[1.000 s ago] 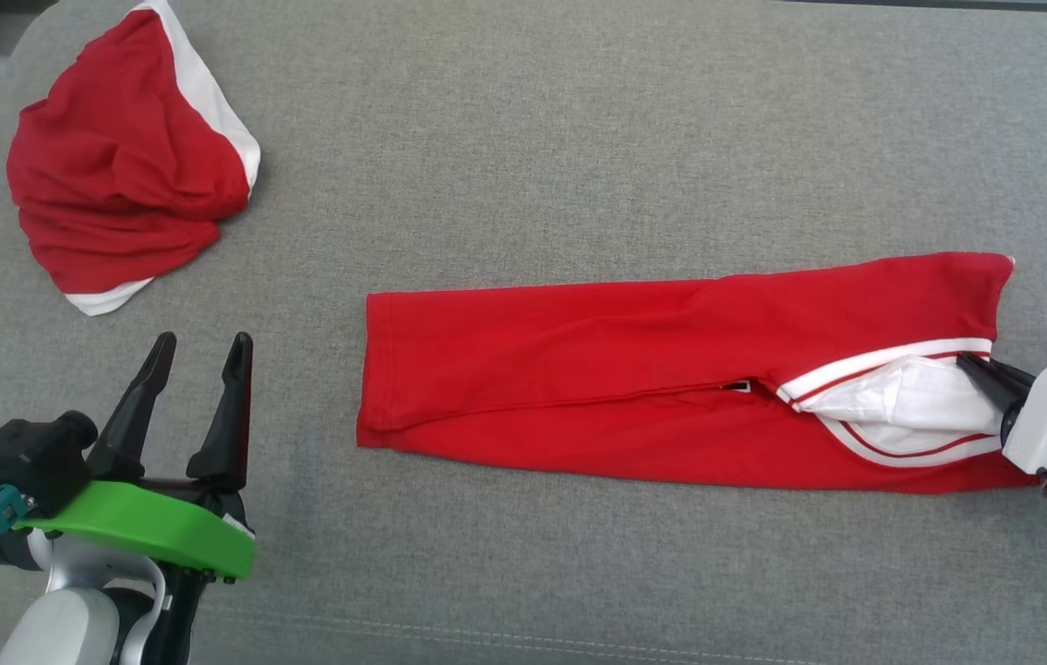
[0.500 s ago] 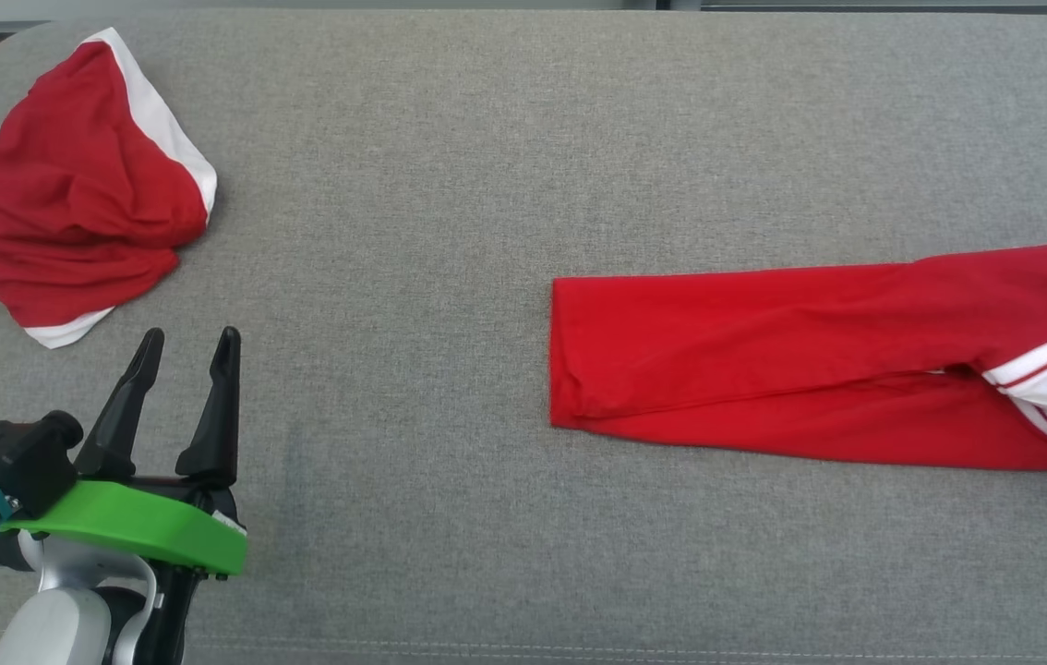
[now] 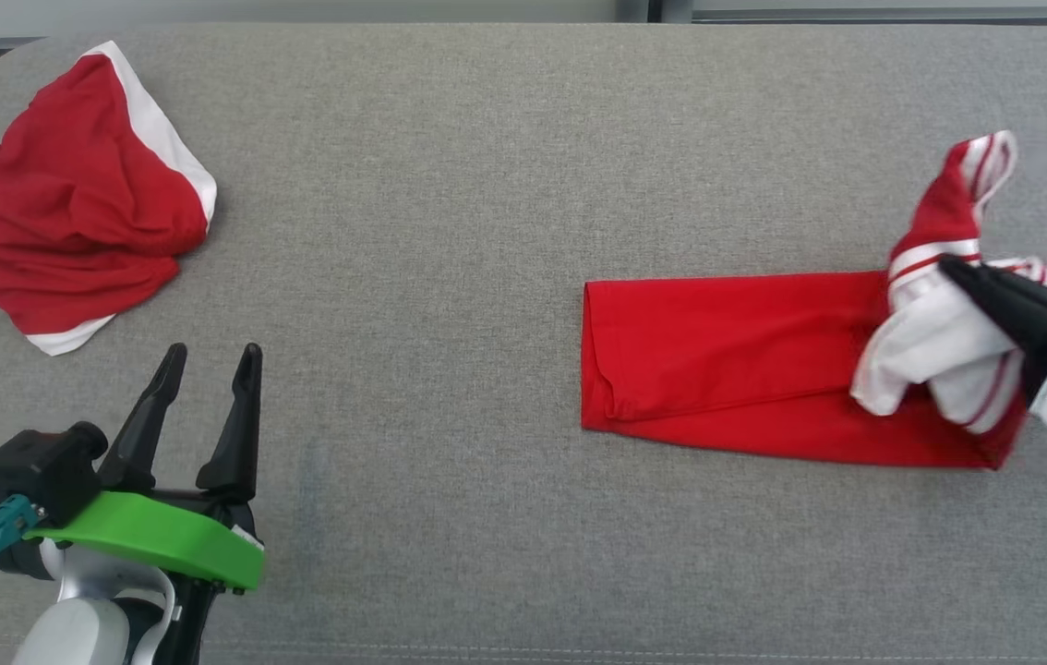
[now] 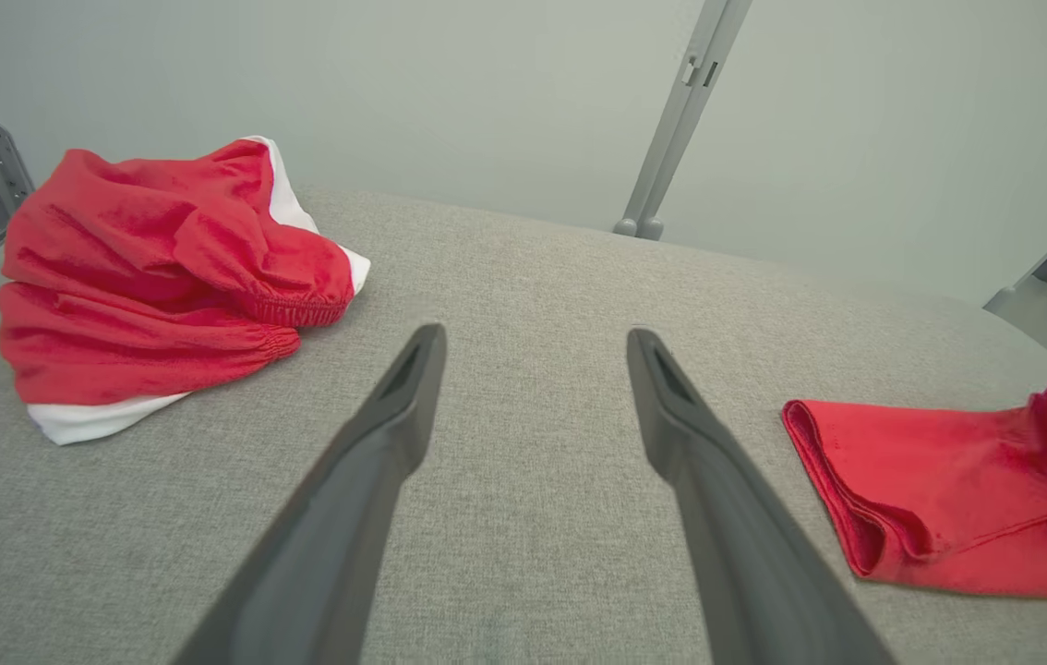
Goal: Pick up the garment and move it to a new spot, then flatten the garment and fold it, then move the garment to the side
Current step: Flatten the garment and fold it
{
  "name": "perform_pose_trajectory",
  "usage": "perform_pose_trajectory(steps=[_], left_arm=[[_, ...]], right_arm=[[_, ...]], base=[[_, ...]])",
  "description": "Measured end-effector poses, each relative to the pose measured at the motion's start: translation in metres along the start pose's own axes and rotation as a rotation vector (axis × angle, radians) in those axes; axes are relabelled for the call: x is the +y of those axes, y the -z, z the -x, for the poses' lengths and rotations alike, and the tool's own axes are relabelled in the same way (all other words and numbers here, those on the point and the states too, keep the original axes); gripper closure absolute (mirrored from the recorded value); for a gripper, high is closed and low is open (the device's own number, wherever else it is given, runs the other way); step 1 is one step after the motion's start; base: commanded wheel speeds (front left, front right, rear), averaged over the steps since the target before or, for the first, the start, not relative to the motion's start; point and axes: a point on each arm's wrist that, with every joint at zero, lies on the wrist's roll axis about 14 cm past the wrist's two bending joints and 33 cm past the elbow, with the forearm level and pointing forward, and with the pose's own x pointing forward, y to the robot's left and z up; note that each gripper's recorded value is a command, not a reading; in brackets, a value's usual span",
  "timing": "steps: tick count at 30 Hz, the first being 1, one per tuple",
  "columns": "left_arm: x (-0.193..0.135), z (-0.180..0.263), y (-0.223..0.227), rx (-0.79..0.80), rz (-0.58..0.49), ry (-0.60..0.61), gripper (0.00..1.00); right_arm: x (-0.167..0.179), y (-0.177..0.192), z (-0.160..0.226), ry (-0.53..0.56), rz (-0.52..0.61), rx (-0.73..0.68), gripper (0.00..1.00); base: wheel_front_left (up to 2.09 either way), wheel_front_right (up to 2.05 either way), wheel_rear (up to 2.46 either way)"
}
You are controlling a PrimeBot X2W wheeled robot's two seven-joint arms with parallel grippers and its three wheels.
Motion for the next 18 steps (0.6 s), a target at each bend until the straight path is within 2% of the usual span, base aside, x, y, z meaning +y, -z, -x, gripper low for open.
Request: perform_pose_trajectory(steps=[4,9,14,18], left_arm=[[-0.005,0.002,0.003,0.014,-0.004,0.021,0.00],[-0.003,0.004,0.000,0.007,-0.007,0.017,0.00],[0.003,0.006,0.002,0.018,-0.009,-0.004,0.00],[0.007,0.004,0.000,0.015,-0.013,-0.012,0.00]], right_arm=[[0.047,0.009,-0.014,-0.126,0.034,0.008,1.00],[0.110,0.017,-0.040,-0.258,0.024,-0.014,1.00],[0.141,0.041,-0.060,-0.283,0.014,0.026,1.00],[0.141,0.047,-0.076,-0.246,0.026,0.030,1.00]], base=[[0.00,0.00,0.00],[0.00,0.00,0.00],[0.00,0.00,0.00],[0.00,0.00,0.00]])
